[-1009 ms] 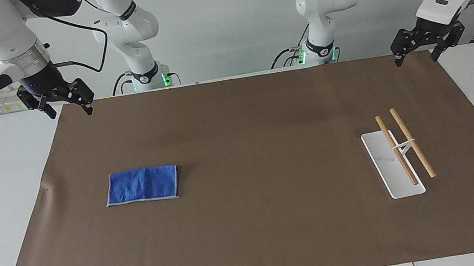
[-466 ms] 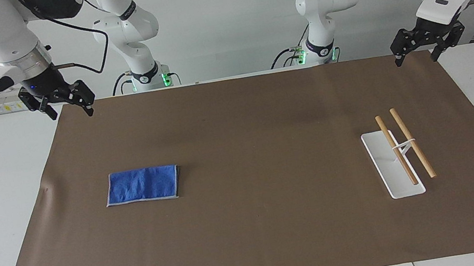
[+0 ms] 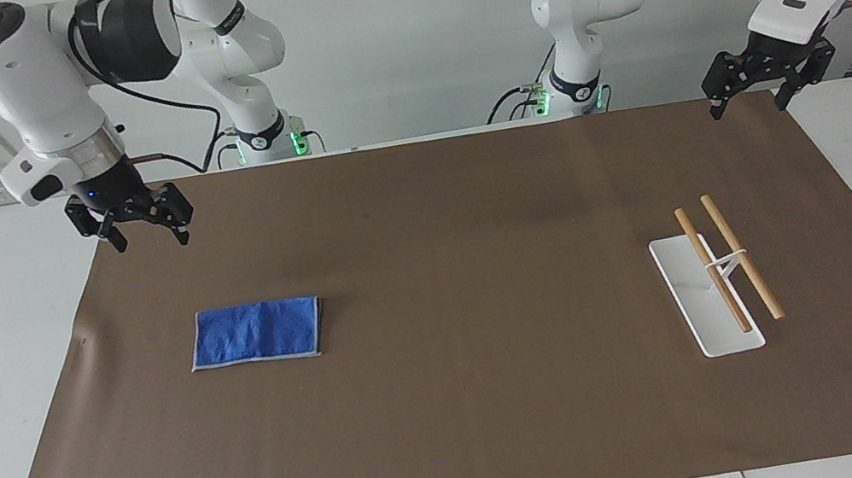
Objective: Right arm passes towel to left arm to hang
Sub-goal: 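Reach the right gripper down to the blue towel and grasp its edge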
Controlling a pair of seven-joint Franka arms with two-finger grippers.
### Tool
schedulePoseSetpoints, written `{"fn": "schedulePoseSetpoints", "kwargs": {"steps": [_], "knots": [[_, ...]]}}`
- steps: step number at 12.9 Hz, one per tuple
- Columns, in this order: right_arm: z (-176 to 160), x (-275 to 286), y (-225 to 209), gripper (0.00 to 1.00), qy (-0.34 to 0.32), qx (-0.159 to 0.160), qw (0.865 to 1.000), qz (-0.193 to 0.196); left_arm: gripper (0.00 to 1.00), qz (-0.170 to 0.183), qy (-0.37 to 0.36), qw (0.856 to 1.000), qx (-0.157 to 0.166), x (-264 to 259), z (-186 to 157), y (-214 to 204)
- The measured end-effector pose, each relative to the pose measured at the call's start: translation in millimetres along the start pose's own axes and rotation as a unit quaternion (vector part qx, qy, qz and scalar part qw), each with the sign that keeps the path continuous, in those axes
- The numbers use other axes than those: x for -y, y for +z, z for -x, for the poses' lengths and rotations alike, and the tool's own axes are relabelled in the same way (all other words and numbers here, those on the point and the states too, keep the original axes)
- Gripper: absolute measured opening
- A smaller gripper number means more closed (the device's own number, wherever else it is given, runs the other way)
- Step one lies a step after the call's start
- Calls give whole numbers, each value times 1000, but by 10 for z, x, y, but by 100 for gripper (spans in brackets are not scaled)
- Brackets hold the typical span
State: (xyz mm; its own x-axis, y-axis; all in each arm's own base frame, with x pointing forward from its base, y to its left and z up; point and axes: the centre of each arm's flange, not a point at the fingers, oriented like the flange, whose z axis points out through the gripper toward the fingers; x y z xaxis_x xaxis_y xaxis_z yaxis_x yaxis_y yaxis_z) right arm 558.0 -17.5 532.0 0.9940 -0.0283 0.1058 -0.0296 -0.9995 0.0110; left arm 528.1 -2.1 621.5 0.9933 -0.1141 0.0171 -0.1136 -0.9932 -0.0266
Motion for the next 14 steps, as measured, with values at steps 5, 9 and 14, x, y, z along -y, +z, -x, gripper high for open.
{"fn": "schedulePoseSetpoints", "kwargs": {"steps": [5,9,14], "knots": [[-2,181,1235,100,-13,-20,1000,1,100,0,0,1000,0,0,0,0],[119,299,1931,100,-26,-39,999,1,100,0,0,1000,0,0,0,0],[165,317,2353,100,-75,-45,996,4,100,0,0,1000,0,0,0,0]]}}
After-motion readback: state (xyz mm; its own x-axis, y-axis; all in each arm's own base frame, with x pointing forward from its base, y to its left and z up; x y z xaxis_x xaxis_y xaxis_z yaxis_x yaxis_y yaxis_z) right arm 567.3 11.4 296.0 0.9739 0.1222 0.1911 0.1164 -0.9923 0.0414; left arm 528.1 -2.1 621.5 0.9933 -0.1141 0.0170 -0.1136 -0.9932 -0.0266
